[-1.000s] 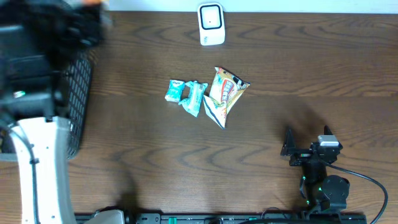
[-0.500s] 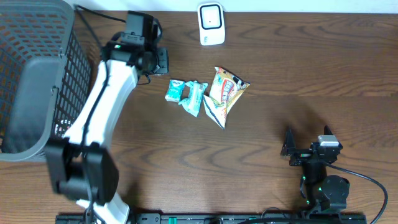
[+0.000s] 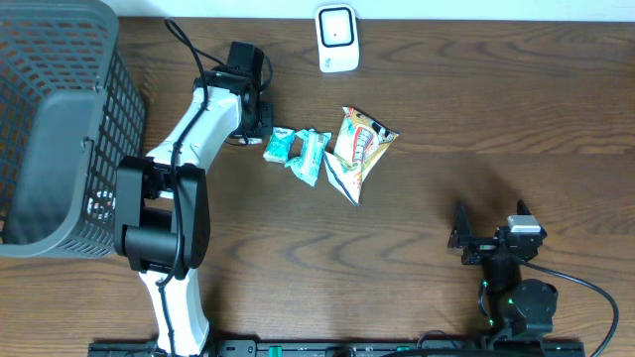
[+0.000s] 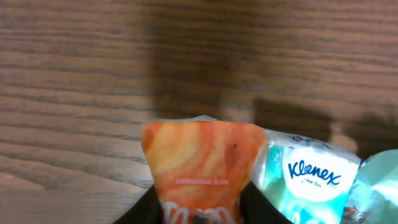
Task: Scan the item barcode
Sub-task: 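Carry the orange packet past the scanner and set it on the table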
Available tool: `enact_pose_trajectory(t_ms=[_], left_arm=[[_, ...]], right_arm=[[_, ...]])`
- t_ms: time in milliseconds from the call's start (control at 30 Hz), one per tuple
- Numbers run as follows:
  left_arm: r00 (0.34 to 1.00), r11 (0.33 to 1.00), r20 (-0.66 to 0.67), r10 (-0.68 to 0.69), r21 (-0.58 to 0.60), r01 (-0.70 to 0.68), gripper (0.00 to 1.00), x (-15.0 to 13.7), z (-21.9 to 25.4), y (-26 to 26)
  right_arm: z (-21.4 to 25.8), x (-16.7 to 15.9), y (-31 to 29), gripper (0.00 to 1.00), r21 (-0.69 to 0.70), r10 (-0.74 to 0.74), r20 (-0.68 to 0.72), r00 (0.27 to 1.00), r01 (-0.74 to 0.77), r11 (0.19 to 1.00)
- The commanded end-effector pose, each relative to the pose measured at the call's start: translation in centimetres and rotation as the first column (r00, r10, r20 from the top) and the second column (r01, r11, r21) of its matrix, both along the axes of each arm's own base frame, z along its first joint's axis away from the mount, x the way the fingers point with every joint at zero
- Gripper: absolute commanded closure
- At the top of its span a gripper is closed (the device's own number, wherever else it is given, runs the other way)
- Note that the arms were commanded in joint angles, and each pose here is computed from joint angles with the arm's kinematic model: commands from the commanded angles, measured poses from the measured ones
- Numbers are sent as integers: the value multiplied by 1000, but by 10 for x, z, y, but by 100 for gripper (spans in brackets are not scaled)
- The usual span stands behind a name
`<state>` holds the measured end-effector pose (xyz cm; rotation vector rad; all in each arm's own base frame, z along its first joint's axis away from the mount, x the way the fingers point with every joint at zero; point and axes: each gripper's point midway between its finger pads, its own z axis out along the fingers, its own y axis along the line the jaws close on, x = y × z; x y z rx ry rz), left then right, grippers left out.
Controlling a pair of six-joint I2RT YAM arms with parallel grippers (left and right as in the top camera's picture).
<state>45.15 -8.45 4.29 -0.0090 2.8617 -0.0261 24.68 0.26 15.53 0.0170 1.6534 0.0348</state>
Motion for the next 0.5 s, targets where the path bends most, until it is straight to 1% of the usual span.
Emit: enact_pose_trajectory(t_ms=[0, 33, 133, 233, 300, 333, 367, 433, 467], left_arm=[[1000, 1000, 12, 2, 16, -3, 7, -1, 6, 3], [1000, 1000, 20, 2, 14, -3, 2, -1, 11, 3], [997, 1000, 77, 3, 2, -3, 2, 4, 37, 2], [981, 1000, 195, 9, -22, -4, 2, 12, 87, 2], [938, 999, 345, 26, -53, -8, 2, 15, 147, 5], [905, 997, 424, 41, -70, -12, 2, 15, 180, 10], [858, 996, 509, 61, -88, -18, 2, 11, 217, 18], [774, 993, 626, 100, -113, -37, 2, 1, 272, 35], [737, 991, 666, 119, -122, -50, 2, -4, 292, 44]], right_arm=[[-1, 0, 0, 1, -15, 0, -1, 1000, 0, 1000], [-1, 0, 0, 1, -15, 0, -2, 1000, 0, 1000], [-1, 0, 0, 1, -15, 0, -1, 1000, 0, 1000], [-1, 0, 0, 1, -15, 0, -2, 1000, 0, 1000], [-1, 0, 0, 1, -15, 0, -1, 1000, 0, 1000], [-1, 0, 0, 1, -15, 0, -1, 1000, 0, 1000], [-1, 0, 0, 1, -15, 0, -1, 1000, 0, 1000], [-1, 0, 0, 1, -15, 0, -2, 1000, 0, 1000], [-1, 0, 0, 1, -15, 0, -1, 1000, 0, 1000]])
